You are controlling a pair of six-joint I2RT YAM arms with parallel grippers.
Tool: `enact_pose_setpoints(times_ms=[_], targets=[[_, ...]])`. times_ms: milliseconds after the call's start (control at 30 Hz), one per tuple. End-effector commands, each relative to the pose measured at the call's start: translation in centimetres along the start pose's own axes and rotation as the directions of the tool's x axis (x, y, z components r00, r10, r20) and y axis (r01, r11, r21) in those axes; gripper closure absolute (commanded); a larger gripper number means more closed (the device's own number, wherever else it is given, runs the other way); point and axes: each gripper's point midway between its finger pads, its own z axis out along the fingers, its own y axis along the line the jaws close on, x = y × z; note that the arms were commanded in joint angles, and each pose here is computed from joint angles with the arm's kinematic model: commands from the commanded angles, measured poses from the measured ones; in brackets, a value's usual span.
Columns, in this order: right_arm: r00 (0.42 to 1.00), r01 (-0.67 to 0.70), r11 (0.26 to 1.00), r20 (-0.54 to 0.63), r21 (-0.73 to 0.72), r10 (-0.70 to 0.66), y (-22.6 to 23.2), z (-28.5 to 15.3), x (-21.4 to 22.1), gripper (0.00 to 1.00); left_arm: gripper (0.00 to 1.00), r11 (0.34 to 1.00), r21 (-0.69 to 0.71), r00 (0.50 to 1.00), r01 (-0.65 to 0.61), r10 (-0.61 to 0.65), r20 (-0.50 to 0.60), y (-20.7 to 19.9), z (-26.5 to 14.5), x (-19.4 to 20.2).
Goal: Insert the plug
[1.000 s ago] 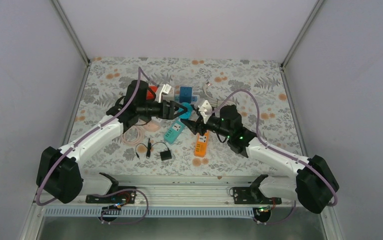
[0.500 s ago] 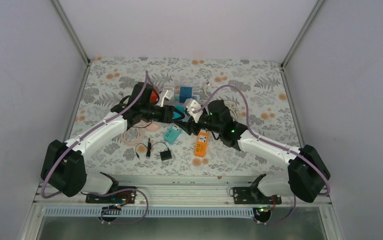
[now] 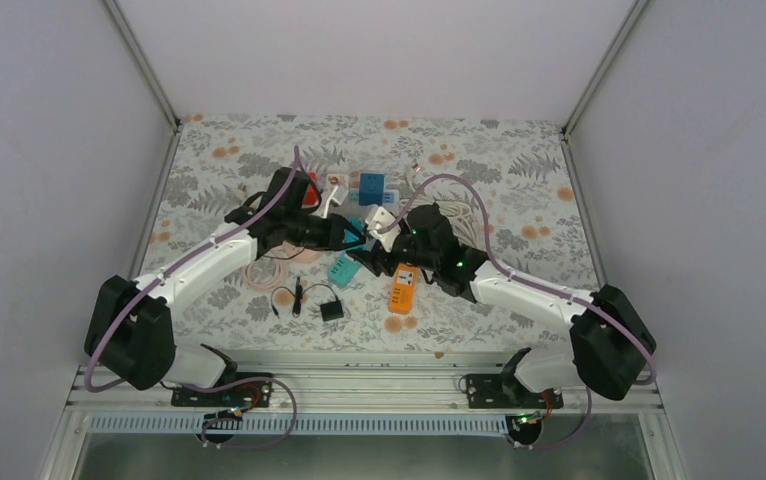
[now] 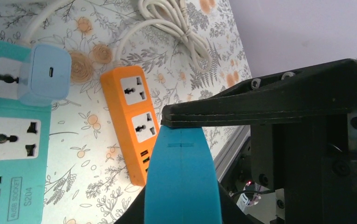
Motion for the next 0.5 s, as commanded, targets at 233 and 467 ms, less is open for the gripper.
enact_pose_setpoints(times_ms=[233, 467], targets=[[1.0, 0.013, 0.999, 0.018, -0.033, -0.012, 1.7, 0.3, -0.7, 0.24, 0.98, 0.999, -0.016, 0.998, -0.045, 0.046, 0.043, 0.6, 0.0, -0.8], [0.987, -0.156, 0.984, 0.038, 0.085, 0.154, 0.0, -2.2, -1.6, 0.0, 0.98, 0.968, -0.221, 0.988, -0.12, 0.138, 0.069, 3.3, -0.9, -2.1]])
